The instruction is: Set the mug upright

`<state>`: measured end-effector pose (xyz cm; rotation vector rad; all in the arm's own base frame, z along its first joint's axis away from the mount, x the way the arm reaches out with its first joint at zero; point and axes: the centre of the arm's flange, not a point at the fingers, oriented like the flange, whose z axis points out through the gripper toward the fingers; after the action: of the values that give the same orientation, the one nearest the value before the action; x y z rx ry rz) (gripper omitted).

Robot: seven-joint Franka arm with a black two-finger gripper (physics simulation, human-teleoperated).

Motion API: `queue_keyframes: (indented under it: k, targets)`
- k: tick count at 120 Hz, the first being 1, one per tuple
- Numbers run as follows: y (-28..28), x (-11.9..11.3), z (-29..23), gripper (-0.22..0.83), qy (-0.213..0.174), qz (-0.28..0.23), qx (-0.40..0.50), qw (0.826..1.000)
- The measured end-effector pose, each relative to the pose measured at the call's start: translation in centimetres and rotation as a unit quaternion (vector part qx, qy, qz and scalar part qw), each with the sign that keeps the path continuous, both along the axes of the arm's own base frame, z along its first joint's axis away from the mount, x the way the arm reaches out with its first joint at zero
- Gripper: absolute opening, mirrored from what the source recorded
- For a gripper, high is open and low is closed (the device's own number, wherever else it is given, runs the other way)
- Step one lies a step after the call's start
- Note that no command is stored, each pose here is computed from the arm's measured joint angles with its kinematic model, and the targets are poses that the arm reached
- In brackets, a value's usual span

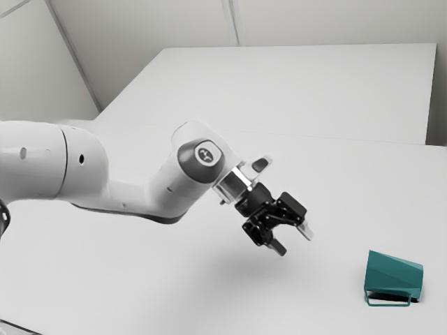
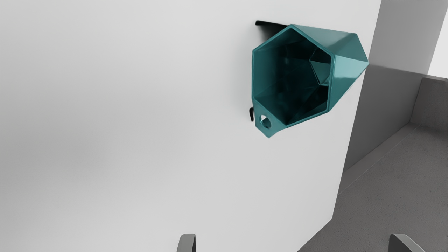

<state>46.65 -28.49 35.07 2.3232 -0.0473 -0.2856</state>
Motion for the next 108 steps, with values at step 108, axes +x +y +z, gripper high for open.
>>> queue_keyframes:
  k: [108]
  targets:
    - [-10.7,0.9,-7.0,0.62,-0.093,0.0,-0.035,0.995]
